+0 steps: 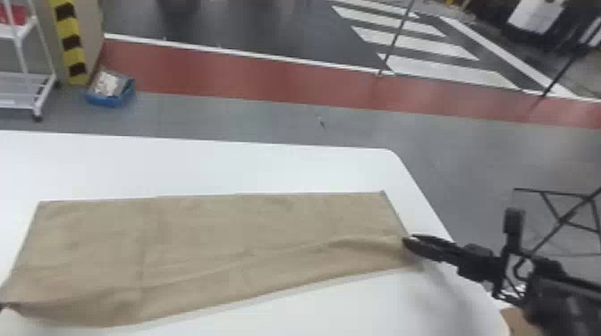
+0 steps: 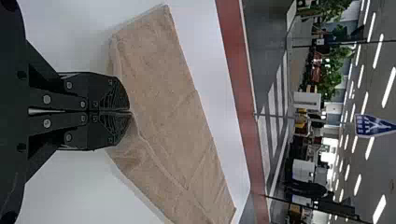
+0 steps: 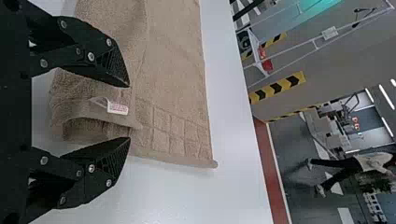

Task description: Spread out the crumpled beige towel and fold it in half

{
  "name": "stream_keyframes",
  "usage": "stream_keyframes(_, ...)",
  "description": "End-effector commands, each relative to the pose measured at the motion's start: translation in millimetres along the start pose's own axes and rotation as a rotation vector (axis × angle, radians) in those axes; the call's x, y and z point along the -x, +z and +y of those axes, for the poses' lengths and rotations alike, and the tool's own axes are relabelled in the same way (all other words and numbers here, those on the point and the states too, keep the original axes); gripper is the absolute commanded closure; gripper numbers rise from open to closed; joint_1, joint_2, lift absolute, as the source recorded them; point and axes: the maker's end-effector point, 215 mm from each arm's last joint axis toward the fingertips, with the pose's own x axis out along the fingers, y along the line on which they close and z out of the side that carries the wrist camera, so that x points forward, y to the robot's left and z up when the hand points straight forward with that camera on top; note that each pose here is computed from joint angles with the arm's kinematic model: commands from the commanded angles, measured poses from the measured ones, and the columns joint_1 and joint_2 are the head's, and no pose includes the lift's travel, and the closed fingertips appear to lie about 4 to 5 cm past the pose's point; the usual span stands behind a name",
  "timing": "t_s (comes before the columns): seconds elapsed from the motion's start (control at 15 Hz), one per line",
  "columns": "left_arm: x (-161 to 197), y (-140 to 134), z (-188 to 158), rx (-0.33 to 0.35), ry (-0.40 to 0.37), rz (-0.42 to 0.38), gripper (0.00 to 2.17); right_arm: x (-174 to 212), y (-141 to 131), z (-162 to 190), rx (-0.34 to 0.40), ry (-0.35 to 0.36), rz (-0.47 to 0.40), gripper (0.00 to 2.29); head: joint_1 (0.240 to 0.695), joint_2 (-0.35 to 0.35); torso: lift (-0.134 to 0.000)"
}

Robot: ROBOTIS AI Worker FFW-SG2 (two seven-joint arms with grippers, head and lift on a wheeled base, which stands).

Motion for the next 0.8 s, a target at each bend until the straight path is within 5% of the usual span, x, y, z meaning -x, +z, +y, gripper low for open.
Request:
stream_keyframes(0.0, -1.4, -0.9, -2.2, 0.004, -0.008, 0.000, 1.68, -4.6, -1.0, 3.1, -0.005, 0.009, 0.009, 0.58, 0.695, -0.350, -0.124)
stream_keyframes(0.2, -1.9, -1.6, -2.8, 0.006, -0.010, -0.002, 1.68, -9.6, 0.0, 3.8, -0.002, 0.010, 0.024, 0.64, 0.695, -0.350, -0.124)
stream_keyframes(0.53, -1.2, -1.0, -3.3, 0.001, -0.014, -0.002, 1.68, -9.3, 3.2, 2.2, -0.027, 0.009, 0.023, 1.32, 0.695, -0.345, -0.124)
stream_keyframes(0.73, -0.9, 1.4, -3.5, -0.002, -0.013, -0.007, 1.71, 1.1, 7.8, -1.0, -0.041, 0.009, -0.008, 1.32, 0.695, -0.348, -0.124)
